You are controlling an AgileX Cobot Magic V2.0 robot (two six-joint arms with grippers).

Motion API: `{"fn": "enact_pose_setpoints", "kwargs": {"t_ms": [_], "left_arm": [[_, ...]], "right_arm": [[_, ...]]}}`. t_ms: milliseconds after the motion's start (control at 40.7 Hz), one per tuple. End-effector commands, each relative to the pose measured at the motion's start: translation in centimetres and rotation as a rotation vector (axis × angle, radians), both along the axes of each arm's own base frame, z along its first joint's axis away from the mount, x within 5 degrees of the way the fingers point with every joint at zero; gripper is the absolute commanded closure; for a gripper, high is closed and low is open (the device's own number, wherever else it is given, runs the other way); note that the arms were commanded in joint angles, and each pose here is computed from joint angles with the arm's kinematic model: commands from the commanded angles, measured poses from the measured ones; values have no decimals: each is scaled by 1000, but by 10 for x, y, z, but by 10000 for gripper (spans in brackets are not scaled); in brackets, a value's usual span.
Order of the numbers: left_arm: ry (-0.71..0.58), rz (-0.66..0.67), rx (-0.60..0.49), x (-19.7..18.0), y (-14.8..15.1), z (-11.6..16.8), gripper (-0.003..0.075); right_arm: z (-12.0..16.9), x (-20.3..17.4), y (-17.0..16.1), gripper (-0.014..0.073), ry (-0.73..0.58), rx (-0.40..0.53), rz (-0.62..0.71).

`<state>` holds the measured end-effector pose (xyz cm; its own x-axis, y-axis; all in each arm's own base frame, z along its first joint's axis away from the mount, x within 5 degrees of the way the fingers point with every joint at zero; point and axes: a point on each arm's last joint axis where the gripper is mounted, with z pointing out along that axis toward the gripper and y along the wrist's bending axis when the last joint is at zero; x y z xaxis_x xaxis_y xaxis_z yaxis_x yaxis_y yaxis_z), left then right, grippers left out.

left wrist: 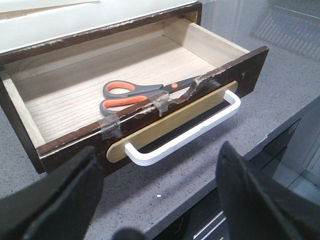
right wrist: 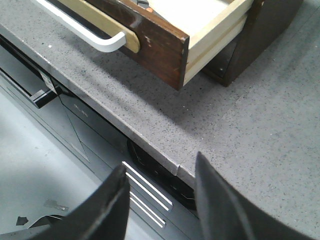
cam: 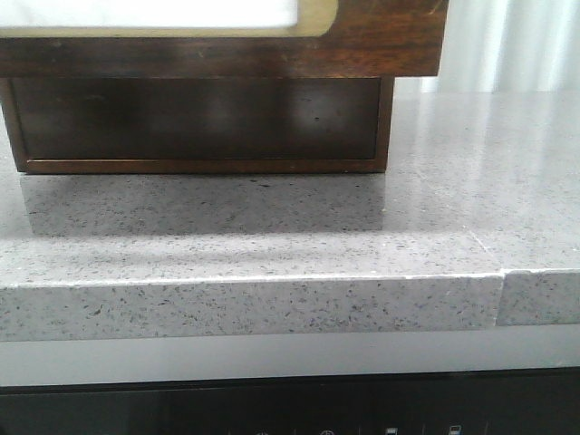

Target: Put scissors in drawer with both arms

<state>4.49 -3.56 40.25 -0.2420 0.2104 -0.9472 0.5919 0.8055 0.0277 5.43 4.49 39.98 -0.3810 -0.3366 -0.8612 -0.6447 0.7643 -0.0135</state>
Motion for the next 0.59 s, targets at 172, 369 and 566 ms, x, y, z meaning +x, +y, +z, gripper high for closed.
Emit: {"fn": "enact_pose_setpoints", "kwargs": {"t_ms": [172,369,566], "left_arm": [[-68,-9,-68,0,-1,15,535],[-68,-9,-68,0,-1,15,723],[-68,-9,-68,0,-1,15,741]], "right_arm": [[10,2,0,579,-70,42,-6],[10,2,0,709,-70,42,-6],[12,3,1,711,-88,55,-6]]}}
